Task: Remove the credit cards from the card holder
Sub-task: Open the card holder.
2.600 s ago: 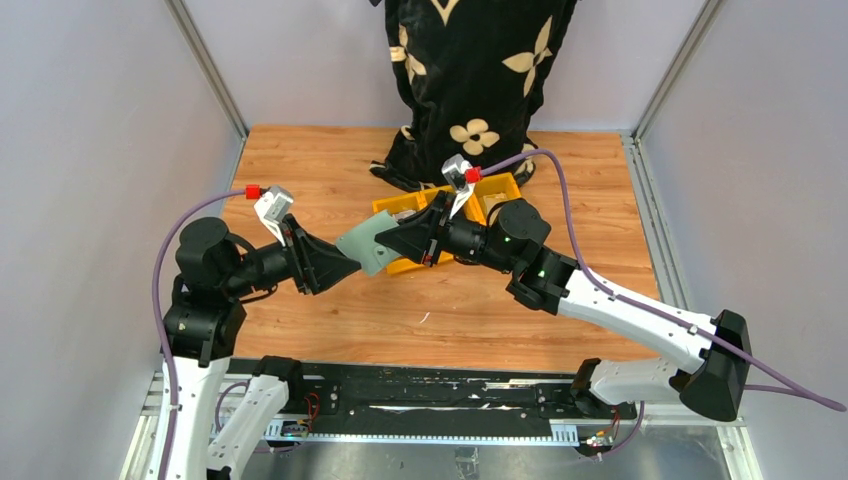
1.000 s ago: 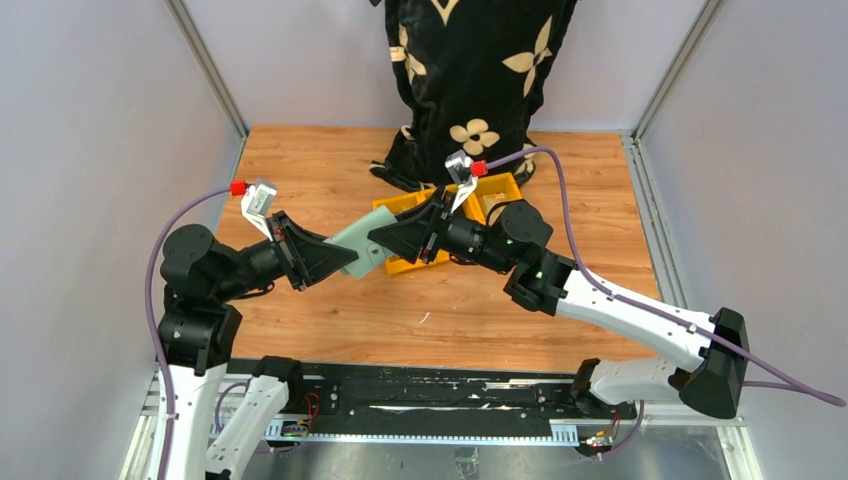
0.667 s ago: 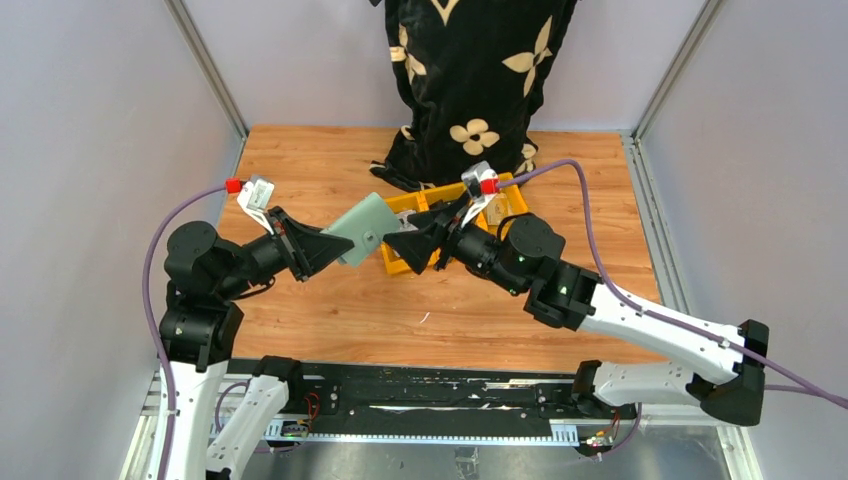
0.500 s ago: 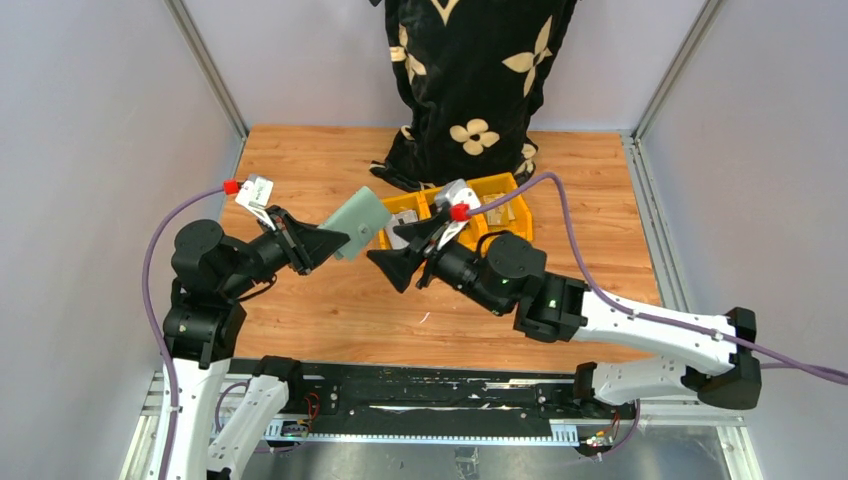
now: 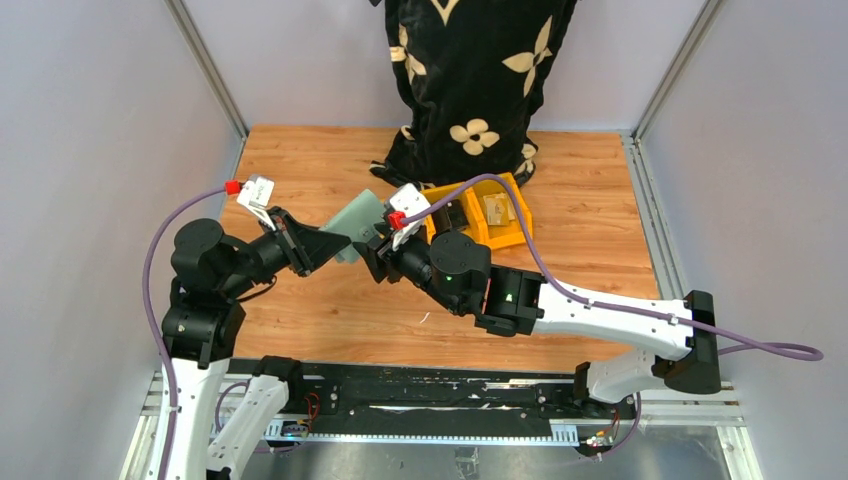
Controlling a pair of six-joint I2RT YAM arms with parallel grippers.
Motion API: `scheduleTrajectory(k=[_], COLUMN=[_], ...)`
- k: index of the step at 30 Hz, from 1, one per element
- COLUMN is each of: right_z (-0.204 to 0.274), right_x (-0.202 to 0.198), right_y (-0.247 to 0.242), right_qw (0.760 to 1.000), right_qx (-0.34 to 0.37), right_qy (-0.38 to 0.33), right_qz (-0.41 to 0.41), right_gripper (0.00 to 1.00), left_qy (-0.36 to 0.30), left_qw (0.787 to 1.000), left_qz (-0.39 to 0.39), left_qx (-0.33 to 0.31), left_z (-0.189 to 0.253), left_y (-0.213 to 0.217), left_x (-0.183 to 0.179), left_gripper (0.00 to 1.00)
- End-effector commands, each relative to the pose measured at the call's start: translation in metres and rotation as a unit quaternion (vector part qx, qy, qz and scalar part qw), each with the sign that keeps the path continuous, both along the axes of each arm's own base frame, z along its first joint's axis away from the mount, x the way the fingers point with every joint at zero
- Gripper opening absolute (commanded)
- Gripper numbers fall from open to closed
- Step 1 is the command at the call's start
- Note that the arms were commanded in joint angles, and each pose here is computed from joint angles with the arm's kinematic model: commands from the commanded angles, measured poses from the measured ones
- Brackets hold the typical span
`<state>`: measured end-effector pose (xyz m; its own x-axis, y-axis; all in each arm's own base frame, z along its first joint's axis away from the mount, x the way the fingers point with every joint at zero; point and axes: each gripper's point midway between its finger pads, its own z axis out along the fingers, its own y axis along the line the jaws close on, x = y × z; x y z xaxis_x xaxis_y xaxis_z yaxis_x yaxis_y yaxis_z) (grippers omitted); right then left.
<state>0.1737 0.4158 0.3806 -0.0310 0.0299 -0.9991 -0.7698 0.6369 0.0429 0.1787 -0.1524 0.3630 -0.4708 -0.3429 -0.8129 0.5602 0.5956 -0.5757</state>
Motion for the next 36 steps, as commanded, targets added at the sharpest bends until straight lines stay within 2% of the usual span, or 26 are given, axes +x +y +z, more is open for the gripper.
scheduleTrajectory(k=[1, 7, 11, 15, 20, 29, 32, 33, 34, 35, 36], right_z=[0.013, 0.002, -0.003, -0.015, -0.014, -0.005, -0.006, -0.005, -0.004, -0.004, -0.004], right_x=[0.005, 0.013, 0.018, 0.021, 0.021, 0.018, 0.006, -0.002, -0.007, -0.012, -0.014], right_y=[-0.004, 0.0, -0.002, -0.005, -0.013, -0.029, -0.02, -0.013, -0.009, -0.005, -0.003], right_qw=[1.0, 0.999, 0.997, 0.996, 0.996, 0.995, 0.999, 0.999, 0.999, 0.999, 0.999], right_qx=[-0.001, -0.023, -0.037, -0.049, -0.03, 0.014, 0.028, 0.03, 0.031, 0.035, 0.036], right_qy=[-0.016, -0.016, -0.015, -0.01, -0.004, 0.003, 0.008, 0.01, 0.012, 0.018, 0.02], right_qz=[-0.025, -0.046, -0.063, -0.078, -0.087, -0.094, -0.046, -0.018, 0.002, 0.016, 0.025], right_gripper=[0.5, 0.44, 0.36, 0.19, 0.0, 0.0, 0.0, 0.03, 0.13, 0.32, 0.44], left_qy=[-0.005, -0.004, -0.002, -0.015, -0.024, -0.052, -0.06, -0.06, -0.059, -0.058, -0.057], left_qw=[0.999, 0.996, 0.993, 0.993, 0.993, 0.994, 0.995, 0.995, 0.995, 0.995, 0.995], left_qz=[-0.036, -0.075, -0.098, -0.103, -0.104, -0.083, -0.072, -0.071, -0.07, -0.07, -0.069], left_qx=[-0.023, -0.046, -0.058, -0.06, -0.058, -0.045, -0.041, -0.04, -0.039, -0.039, -0.039], left_z=[0.016, 0.028, 0.033, 0.042, 0.045, 0.053, 0.055, 0.055, 0.054, 0.053, 0.053], left_y=[-0.009, -0.018, -0.022, -0.022, -0.022, -0.017, -0.015, -0.014, -0.014, -0.014, -0.014], left_x=[-0.011, -0.022, -0.029, -0.033, -0.035, -0.033, -0.03, -0.029, -0.029, -0.028, -0.028], left_gripper=[0.0, 0.0, 0.0, 0.0, 0.0, 0.0, 0.0, 0.0, 0.0, 0.0, 0.0])
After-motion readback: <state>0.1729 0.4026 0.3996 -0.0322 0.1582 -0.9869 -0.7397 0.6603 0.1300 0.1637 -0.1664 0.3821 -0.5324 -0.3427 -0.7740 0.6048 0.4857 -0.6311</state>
